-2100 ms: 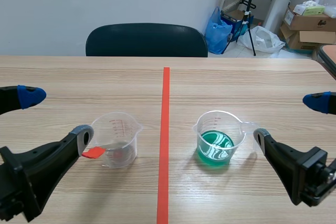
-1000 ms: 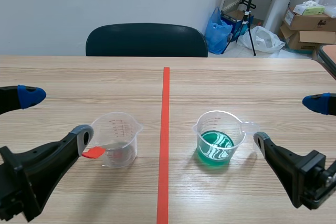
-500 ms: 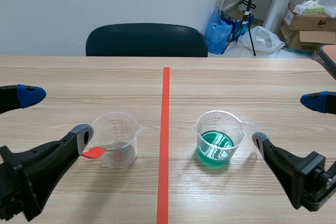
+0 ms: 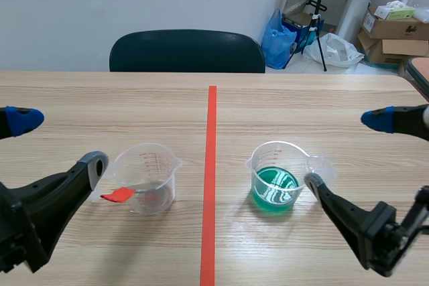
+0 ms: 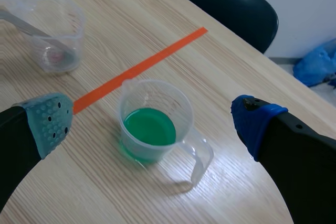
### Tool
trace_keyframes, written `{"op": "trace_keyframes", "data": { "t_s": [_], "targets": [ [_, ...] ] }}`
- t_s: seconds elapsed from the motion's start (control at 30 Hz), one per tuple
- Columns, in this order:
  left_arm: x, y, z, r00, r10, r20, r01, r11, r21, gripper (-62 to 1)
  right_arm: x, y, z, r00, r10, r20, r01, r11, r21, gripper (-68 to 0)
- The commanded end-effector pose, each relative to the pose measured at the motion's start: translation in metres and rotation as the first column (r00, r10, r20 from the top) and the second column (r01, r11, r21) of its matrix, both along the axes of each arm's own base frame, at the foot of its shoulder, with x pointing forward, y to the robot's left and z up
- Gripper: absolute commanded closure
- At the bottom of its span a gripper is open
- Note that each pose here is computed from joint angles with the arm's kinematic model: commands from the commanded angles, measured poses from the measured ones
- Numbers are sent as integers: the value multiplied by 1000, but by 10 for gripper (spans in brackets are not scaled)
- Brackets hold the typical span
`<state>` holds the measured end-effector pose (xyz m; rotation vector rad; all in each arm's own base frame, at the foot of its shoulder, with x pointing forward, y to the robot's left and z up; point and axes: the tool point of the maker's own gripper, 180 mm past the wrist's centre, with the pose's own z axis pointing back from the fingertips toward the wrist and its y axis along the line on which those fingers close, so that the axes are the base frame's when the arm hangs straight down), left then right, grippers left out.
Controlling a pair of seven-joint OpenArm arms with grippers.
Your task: Do the redox reaction experiment
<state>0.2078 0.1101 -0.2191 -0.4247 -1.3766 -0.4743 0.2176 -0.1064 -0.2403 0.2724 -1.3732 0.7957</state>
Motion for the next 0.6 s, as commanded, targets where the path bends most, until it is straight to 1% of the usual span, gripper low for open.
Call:
{"op": "trace_keyframes", "data": {
  "t_s": [0.0, 0.13, 0.2, 0.27, 0.37, 0.47, 0.57],
  "targets": [
    [-2, 4, 5, 1000, 9, 16, -9, 1000, -6, -623, 4, 9, 10, 999, 34, 42, -35, 999, 4, -623],
    [-7, 13, 6, 1000, 21, 22, -21, 1000, 4, -623, 3, 29, 7, 992, 112, 64, -110, 993, -40, -623],
    [-11, 16, 4, 1000, 17, 12, -17, 1000, 16, -623, -1, 43, 3, 982, 178, 61, -174, 982, -68, -623],
    [-16, 19, 0, 1000, 11, -1, -11, 999, 38, -623, -6, 56, 1, 971, 233, 57, -228, 970, -79, -623],
    [-25, 26, -8, 1000, 9, -13, -7, 994, 105, -623, -9, 73, 1, 958, 279, 61, -276, 960, -54, -623],
    [-36, 39, -16, 1000, 21, -6, -20, 985, 169, -623, -11, 89, -2, 944, 324, 59, -323, 946, -29, -623],
    [-46, 52, -23, 999, 41, -14, -37, 978, 204, -623, -11, 101, -7, 931, 361, 54, -361, 932, -16, -623]
  ]
}}
